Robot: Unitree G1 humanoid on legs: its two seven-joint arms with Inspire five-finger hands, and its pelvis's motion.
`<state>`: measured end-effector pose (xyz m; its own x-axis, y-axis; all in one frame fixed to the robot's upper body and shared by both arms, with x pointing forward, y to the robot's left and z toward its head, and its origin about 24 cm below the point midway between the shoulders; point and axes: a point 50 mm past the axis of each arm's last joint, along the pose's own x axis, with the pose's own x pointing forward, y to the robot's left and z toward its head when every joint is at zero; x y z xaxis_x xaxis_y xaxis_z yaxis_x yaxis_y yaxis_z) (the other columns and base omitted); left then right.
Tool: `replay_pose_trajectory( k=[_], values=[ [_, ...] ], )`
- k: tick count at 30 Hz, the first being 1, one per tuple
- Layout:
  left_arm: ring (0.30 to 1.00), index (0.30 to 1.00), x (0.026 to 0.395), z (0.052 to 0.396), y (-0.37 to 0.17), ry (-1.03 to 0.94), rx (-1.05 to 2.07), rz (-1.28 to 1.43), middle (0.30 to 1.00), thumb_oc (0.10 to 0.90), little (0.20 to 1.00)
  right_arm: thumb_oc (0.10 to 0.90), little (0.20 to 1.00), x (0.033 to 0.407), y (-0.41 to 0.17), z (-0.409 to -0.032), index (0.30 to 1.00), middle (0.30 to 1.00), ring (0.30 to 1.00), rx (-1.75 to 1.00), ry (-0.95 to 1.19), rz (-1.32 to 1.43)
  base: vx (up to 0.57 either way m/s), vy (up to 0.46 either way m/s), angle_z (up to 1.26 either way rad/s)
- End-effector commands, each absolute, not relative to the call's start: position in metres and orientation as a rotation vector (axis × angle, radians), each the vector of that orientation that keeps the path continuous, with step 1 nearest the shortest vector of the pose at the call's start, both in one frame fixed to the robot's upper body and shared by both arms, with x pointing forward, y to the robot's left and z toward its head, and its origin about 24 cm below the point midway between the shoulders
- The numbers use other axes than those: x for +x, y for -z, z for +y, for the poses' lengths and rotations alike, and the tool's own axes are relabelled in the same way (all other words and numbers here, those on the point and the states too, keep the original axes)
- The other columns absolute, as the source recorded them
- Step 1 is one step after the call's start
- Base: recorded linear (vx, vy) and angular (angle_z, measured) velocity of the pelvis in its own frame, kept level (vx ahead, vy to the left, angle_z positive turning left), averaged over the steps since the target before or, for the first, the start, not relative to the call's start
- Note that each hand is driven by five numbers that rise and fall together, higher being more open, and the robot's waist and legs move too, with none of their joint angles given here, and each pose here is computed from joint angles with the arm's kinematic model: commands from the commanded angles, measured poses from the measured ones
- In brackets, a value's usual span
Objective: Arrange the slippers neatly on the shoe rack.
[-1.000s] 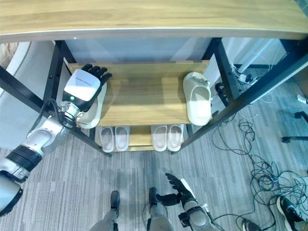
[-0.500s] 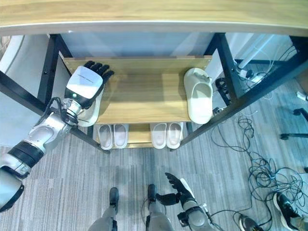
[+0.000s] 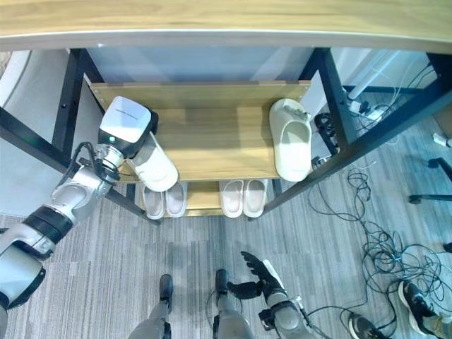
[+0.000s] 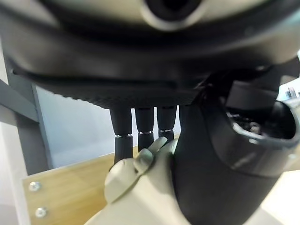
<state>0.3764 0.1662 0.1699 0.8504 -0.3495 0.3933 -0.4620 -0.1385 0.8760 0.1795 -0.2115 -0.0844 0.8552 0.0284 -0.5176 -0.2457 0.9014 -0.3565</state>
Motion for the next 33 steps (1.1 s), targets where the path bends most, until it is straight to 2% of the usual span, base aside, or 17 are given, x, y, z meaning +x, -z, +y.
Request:
replay_pose_trajectory(
  k=[1, 7, 19, 27, 28, 33],
  values=[
    [0.3, 0.3, 0.381, 0.146, -0.202, -0.18, 1.62, -0.768, 0.3, 0.4, 0.3, 0.8, 0.9, 0.188, 0.069, -0.225, 0.9, 0.9, 0.9, -0.464, -0.098, 0.43, 0.0, -0.02, -0.06],
    [0.3, 0.3, 0.366, 0.137, -0.192, -0.166, 1.529, -0.866, 0.3, 0.4, 0.3, 0.8, 0.9, 0.187, 0.067, -0.226, 0.9, 0.9, 0.9, -0.488, -0.096, 0.409, 0.01, -0.041, -0.08],
    [0.3, 0.3, 0.341, 0.145, -0.157, -0.155, 1.382, -0.856, 0.3, 0.4, 0.3, 0.8, 0.9, 0.181, 0.07, -0.234, 0.9, 0.9, 0.9, -0.478, -0.039, 0.426, 0.04, -0.104, -0.02],
    [0.3, 0.3, 0.325, 0.126, -0.155, -0.067, 1.209, -0.886, 0.3, 0.4, 0.3, 0.8, 0.9, 0.181, 0.074, -0.238, 0.9, 0.9, 0.9, -0.511, -0.022, 0.46, -0.02, -0.119, -0.02],
    [0.3, 0.3, 0.323, 0.143, -0.165, -0.122, 1.202, -0.893, 0.3, 0.4, 0.3, 0.8, 0.9, 0.174, 0.049, -0.252, 0.9, 0.9, 0.9, -0.509, -0.068, 0.382, 0.03, 0.038, 0.08],
    [0.3, 0.3, 0.311, 0.157, -0.165, -0.112, 1.257, -0.903, 0.3, 0.4, 0.3, 0.8, 0.9, 0.168, 0.039, -0.259, 0.9, 0.9, 0.9, -0.504, -0.086, 0.356, 0.1, 0.021, -0.46]
  ],
)
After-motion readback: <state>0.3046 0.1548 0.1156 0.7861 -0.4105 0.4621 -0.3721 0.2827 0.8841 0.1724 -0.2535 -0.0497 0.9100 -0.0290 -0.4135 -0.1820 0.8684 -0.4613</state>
